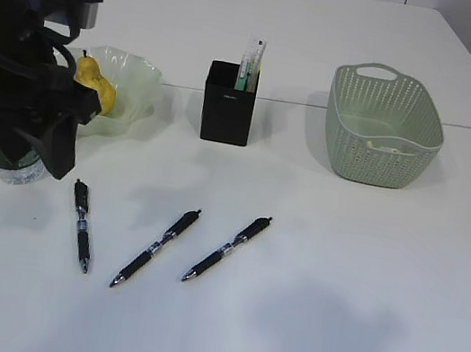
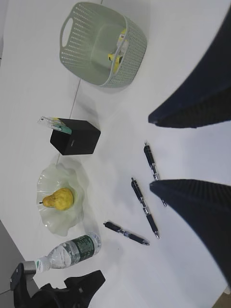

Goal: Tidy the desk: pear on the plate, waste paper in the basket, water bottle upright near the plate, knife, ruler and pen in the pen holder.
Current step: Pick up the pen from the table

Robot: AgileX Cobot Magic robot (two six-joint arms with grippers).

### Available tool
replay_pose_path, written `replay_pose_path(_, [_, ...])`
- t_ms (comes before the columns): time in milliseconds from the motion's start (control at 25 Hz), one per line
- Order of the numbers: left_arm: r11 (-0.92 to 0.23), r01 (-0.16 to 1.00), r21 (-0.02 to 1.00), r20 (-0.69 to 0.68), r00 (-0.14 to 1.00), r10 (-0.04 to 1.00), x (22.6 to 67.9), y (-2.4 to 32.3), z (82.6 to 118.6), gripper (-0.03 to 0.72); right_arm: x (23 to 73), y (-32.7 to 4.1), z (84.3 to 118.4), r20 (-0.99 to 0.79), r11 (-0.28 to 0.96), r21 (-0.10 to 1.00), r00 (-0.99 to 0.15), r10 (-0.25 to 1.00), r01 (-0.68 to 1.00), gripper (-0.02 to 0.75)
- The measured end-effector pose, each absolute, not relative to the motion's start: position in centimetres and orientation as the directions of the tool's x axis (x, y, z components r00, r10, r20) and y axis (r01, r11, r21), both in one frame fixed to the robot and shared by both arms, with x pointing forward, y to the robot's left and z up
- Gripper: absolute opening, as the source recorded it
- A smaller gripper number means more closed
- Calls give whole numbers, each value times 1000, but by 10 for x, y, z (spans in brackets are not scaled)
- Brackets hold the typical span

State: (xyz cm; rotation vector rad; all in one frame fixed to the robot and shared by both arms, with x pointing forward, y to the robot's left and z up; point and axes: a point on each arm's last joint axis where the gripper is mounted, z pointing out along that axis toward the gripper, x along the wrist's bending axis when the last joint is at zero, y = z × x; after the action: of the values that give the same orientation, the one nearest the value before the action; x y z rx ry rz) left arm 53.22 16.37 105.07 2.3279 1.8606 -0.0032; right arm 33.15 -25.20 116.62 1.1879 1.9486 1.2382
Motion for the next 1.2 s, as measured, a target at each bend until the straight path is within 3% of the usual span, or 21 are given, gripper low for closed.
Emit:
replay_pose_path(280, [-133,986,97,-127,145,981,543,157,1032,380,331,-252,1165,20,192,897,-469,883,399,300])
replay_pose_path(520, [-87,981,172,-180,118,977,550,152,1033,367,331,-252,1165,23,189,897,-470,882,400,300])
replay_pose_path(920, [181,971,156,-239,-140,961,553,151,1030,350,331,-251,1166,33,183,897,-473,880,402,300])
replay_pose_path(1200, [262,958,120,-179,-239,954,548,137,1005,349,330,-251,1166,37,180,897,-475,879,403,300])
